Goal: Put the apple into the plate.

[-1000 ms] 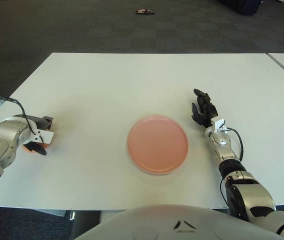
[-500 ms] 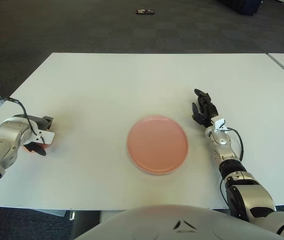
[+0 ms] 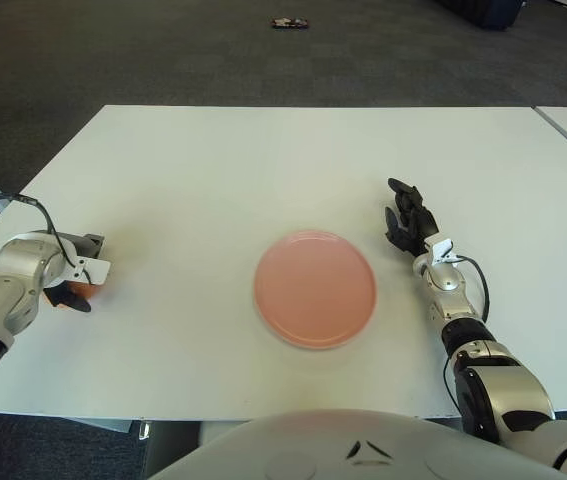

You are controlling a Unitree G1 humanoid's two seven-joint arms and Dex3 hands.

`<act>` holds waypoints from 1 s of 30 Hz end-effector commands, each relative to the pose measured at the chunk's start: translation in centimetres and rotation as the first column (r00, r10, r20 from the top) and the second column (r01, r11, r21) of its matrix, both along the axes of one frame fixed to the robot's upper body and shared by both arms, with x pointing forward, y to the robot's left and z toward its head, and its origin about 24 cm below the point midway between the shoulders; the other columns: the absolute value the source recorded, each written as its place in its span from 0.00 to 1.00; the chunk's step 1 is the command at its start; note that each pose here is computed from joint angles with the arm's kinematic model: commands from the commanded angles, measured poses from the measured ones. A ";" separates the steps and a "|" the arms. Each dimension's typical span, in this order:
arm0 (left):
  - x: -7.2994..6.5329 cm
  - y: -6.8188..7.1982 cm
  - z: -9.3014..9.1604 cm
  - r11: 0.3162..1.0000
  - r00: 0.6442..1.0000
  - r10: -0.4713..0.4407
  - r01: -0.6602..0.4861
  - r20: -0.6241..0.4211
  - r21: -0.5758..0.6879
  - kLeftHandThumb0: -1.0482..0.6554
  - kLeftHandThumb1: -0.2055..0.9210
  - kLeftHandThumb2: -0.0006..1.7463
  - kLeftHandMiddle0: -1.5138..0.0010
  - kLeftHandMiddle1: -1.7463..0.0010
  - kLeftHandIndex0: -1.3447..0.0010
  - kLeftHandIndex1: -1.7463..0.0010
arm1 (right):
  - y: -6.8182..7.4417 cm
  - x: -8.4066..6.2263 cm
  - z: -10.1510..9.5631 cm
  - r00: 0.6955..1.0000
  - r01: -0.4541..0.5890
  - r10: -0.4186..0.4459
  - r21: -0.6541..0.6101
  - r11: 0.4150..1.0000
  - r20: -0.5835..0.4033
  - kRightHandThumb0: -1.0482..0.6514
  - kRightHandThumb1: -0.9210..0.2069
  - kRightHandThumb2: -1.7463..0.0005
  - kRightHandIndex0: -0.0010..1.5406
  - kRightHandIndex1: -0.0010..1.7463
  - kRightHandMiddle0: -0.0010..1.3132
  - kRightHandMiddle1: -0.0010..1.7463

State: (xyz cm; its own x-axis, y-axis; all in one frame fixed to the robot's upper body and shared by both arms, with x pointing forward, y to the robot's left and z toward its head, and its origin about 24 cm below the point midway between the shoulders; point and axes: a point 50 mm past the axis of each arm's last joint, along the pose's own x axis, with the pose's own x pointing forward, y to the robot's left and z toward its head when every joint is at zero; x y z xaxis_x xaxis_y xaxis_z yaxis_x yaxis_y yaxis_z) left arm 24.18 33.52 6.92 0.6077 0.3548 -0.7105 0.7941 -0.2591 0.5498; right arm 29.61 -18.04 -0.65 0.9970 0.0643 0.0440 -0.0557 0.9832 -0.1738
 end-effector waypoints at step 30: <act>-3.6 -3.4 -2.4 0.998 0.934 -0.057 0.045 0.354 0.041 0.54 0.56 0.64 0.61 0.09 0.65 0.09 | 0.0 -1.0 -1.1 0.997 0.051 -0.053 -0.035 0.998 -0.058 0.12 0.00 0.56 0.12 0.01 0.00 0.29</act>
State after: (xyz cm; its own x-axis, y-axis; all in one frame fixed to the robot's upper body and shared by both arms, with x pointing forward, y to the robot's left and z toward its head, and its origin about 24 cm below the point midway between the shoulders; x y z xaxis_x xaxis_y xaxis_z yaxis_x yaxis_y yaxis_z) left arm 21.58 30.71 6.79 0.7910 0.3185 -0.5224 0.6099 -0.3415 0.7152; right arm 29.54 -18.13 -0.43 0.9983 0.0153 0.0558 -0.0044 0.9816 -0.1908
